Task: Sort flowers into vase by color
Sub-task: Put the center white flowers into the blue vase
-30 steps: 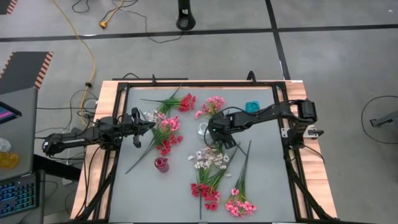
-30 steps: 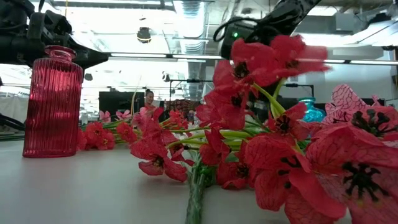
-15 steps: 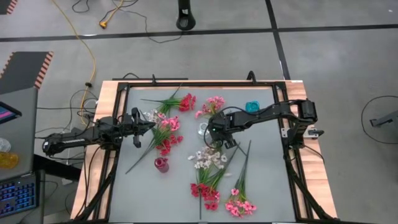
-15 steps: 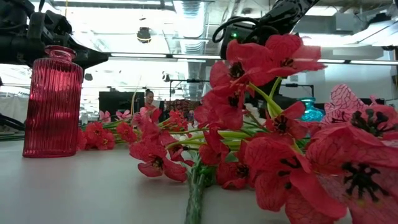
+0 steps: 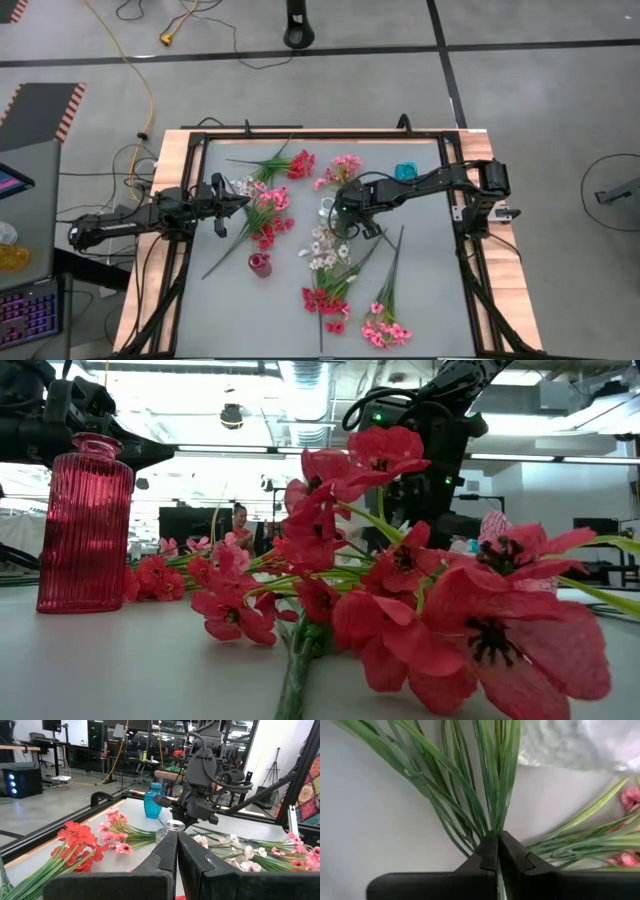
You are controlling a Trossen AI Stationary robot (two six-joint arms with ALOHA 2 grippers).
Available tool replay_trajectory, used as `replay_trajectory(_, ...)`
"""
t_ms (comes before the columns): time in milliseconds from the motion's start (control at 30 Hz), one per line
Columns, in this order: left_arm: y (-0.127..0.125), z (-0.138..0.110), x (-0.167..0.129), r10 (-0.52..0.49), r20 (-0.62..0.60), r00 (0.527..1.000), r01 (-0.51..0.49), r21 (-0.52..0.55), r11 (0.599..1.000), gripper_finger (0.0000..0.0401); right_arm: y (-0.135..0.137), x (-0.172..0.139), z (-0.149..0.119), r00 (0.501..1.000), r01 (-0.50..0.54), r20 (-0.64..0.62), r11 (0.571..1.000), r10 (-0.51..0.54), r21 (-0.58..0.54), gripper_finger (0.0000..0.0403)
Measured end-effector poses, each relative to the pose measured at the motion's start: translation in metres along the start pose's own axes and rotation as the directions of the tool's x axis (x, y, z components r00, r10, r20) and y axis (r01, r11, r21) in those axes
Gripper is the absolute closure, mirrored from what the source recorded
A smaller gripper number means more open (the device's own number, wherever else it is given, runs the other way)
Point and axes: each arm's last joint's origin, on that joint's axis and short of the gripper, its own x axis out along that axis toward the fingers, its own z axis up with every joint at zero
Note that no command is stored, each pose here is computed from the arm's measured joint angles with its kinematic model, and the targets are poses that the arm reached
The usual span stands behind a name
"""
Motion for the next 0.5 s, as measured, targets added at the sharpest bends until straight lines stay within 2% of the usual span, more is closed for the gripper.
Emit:
replay_trajectory(333, 0.0, 0.0, 0.0, -0.001, 0.0, 1.0, 0.001, 0.0, 1.0, 0.0401, 0.012, -0.006, 0.003, 1.0, -0.015, -0.006, 0.999, 0.014, -0.04, 0.0381)
replay_trajectory(500, 0.0, 0.0, 0.0, -0.001, -0.001, 1.0, 0.001, 0.0, 1.0, 0.0401, 0.015, -0.031, 0.004, 0.999, 0.005, 0.046, 1.0, -0.004, -0.028, 0.0382)
